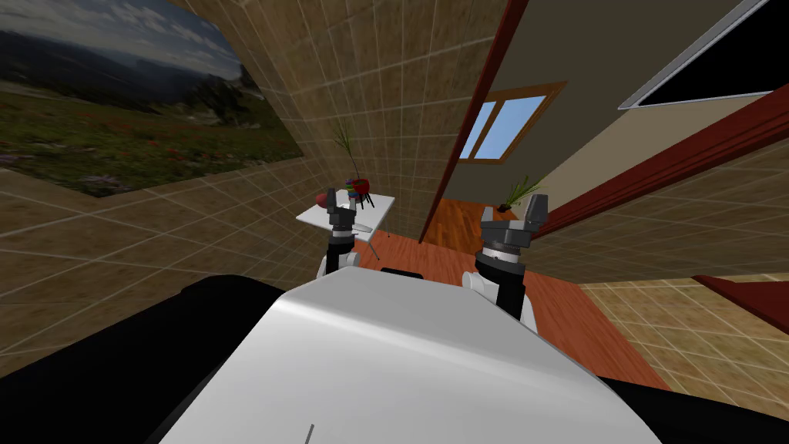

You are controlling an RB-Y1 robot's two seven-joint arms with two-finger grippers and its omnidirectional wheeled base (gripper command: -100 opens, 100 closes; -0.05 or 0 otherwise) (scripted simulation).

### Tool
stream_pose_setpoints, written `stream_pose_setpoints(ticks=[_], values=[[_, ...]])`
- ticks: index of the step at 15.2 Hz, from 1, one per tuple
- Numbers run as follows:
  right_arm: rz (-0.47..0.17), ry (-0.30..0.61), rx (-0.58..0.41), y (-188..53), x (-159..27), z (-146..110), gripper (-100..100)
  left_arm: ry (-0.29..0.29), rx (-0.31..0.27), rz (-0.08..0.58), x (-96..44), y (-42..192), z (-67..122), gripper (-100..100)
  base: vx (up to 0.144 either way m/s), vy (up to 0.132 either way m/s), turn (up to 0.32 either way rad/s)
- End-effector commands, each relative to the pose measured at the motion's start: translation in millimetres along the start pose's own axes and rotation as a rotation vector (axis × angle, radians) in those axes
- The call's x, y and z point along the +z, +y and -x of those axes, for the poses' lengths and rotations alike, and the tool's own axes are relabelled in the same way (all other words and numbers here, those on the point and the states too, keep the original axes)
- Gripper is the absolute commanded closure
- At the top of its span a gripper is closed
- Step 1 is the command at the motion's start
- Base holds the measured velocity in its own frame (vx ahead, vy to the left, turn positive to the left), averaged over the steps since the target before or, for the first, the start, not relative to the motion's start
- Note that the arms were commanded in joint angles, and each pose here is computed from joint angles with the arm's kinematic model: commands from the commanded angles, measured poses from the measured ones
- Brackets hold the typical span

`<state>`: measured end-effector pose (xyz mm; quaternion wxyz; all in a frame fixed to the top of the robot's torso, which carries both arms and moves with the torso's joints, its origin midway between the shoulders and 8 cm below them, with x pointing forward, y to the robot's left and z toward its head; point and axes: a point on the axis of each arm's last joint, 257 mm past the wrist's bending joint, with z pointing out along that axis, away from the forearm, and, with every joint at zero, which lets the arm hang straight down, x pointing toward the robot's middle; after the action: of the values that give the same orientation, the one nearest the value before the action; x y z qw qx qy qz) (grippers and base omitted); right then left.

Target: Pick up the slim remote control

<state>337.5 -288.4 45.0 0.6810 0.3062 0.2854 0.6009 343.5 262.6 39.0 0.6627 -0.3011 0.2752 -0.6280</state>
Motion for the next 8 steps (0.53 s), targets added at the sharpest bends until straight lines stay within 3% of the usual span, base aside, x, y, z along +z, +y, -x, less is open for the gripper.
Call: stream_pose_setpoints(ticks=[1, 6, 8], values=[[0.0, 0.0, 0.0, 0.0, 0.0, 0.0, 0, 0.029, 0.018, 0.02, -2.3, 4.1, -0.7, -100, 0.007, -0.002, -0.004], [0.0, 0.0, 0.0, 0.0, 0.0, 0.0, 0, 0.074, 0.063, 0.094, -10.8, 18.9, 6.0, -100, 0.033, -0.007, -0.008], [0.0, 0.0, 0.0, 0.0, 0.0, 0.0, 0, 0.087, 0.096, 0.166, -19.7, 32.8, 17.2, -100, 0.058, -0.012, -0.015]])
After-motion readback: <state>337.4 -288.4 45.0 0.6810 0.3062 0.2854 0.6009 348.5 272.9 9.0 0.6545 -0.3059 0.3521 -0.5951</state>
